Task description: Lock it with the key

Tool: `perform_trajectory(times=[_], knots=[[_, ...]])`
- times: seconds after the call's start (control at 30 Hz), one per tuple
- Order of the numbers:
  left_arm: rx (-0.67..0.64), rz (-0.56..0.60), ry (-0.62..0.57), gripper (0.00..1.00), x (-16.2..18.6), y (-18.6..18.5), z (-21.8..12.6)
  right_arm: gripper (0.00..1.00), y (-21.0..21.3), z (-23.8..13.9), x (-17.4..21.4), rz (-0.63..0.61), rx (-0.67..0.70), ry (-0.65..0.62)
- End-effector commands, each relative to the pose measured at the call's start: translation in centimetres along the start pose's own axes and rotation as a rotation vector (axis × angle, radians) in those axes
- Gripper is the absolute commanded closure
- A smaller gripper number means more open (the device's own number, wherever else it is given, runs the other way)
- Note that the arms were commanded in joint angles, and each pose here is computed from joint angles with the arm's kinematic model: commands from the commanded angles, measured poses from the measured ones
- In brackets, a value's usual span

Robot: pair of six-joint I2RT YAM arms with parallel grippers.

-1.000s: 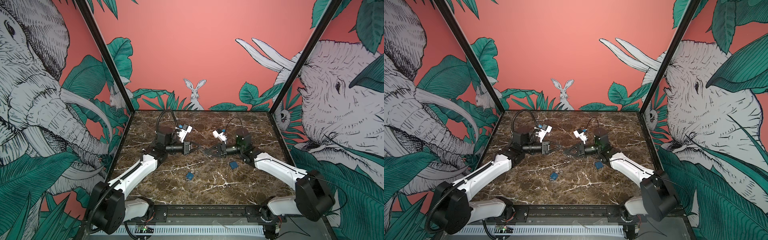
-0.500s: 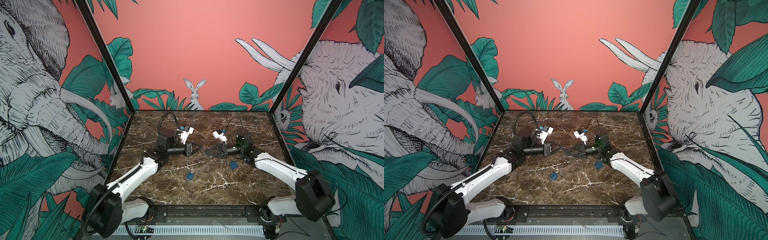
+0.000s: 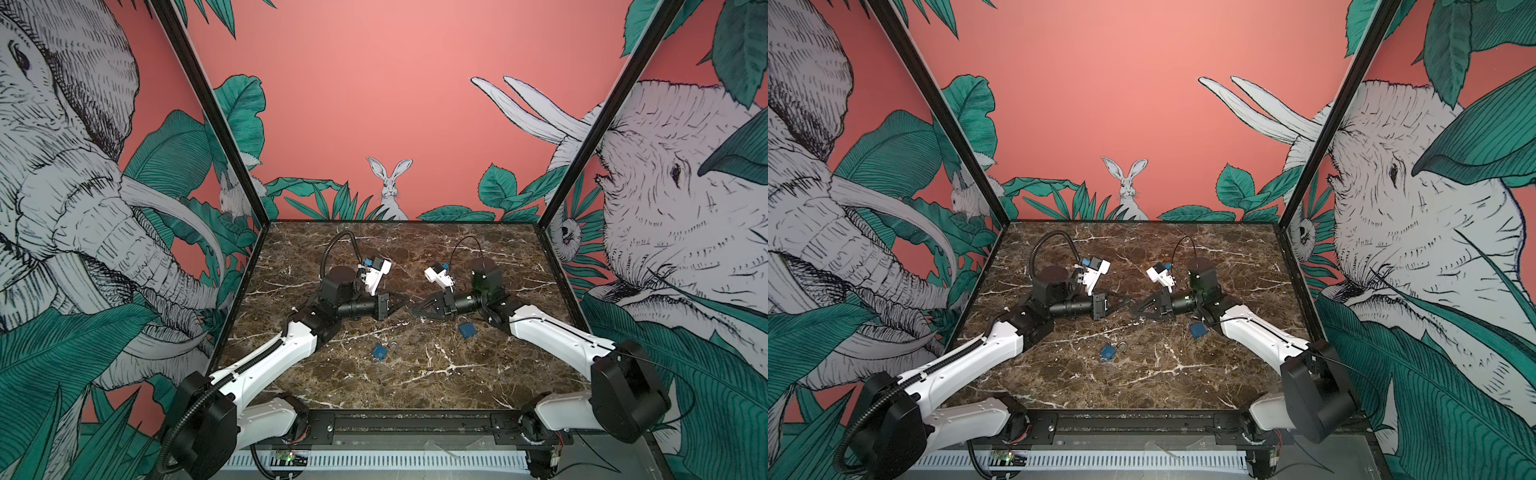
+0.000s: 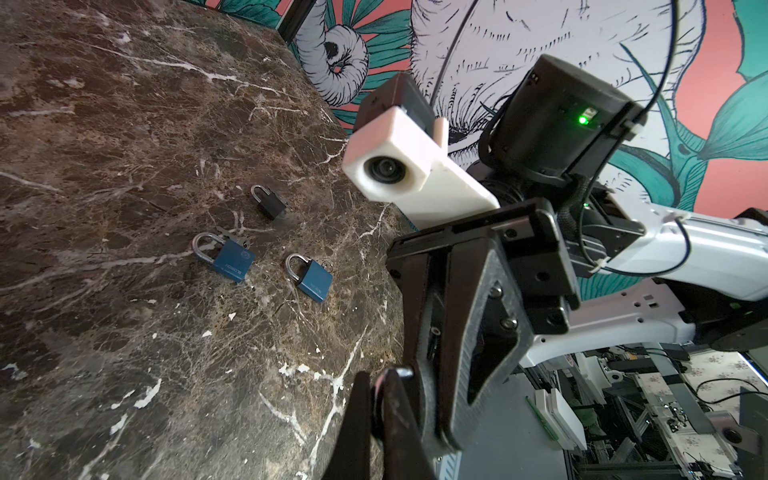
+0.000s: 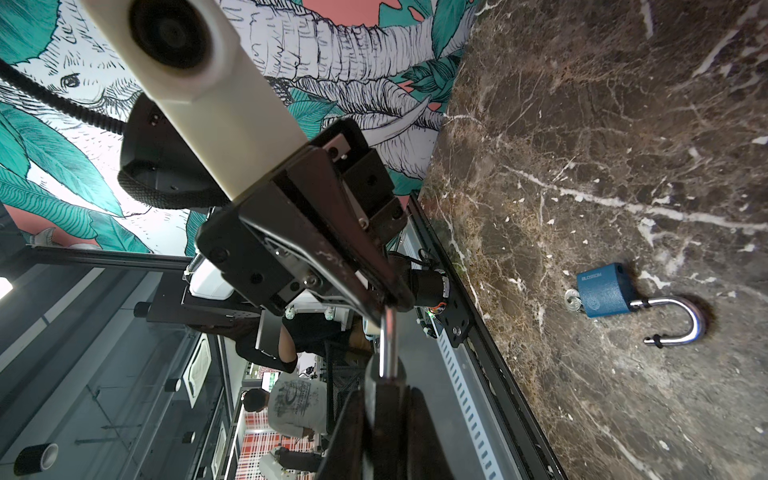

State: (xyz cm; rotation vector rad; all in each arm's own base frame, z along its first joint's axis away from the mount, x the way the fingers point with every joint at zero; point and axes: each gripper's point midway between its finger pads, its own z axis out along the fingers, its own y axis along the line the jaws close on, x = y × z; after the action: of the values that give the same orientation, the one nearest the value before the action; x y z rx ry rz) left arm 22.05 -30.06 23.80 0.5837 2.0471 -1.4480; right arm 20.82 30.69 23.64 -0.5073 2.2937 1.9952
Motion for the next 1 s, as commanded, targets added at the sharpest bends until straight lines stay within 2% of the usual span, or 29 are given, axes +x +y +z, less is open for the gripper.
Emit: perform_trajectory(times=[0.0, 0.1, 0.33, 0.47, 0.57, 0.63, 0.8, 0.97], knots=[[0.126, -0.108, 0.297, 1.00, 8.3, -2.6, 0.7, 1.00, 6.8, -0.3, -3.5, -0.439, -0.066, -0.133], [0.093, -0.074, 0.241, 1.00, 6.6, -2.3, 0.4, 1.00, 5.2, -0.2, -2.9, -0.434, -0.012, -0.115], [0.107, -0.112, 0.137, 1.00, 1.5, -1.1, -1.2, 1.00, 1.1, 0.6, -0.2, -0.451, 0.207, 0.006], [0.135, -0.099, 0.129, 1.00, 0.2, -1.8, -1.4, 1.00, 0.5, 0.8, 0.2, -0.450, 0.228, 0.022], [0.148, -0.095, 0.126, 0.89, -0.3, -2.2, -1.5, 1.00, 0.6, 0.8, 0.2, -0.455, 0.228, 0.022], [0.153, -0.092, 0.121, 0.85, -0.6, -2.3, -1.6, 1.00, 0.6, 0.8, 0.2, -0.456, 0.228, 0.023], [0.170, -0.091, 0.119, 0.80, -0.8, -2.7, -1.7, 1.00, 0.6, 0.8, 0.2, -0.457, 0.232, 0.028], [0.185, -0.096, 0.135, 0.79, -0.4, -2.8, -1.7, 1.00, 0.8, 0.8, 0.0, -0.461, 0.232, 0.023]])
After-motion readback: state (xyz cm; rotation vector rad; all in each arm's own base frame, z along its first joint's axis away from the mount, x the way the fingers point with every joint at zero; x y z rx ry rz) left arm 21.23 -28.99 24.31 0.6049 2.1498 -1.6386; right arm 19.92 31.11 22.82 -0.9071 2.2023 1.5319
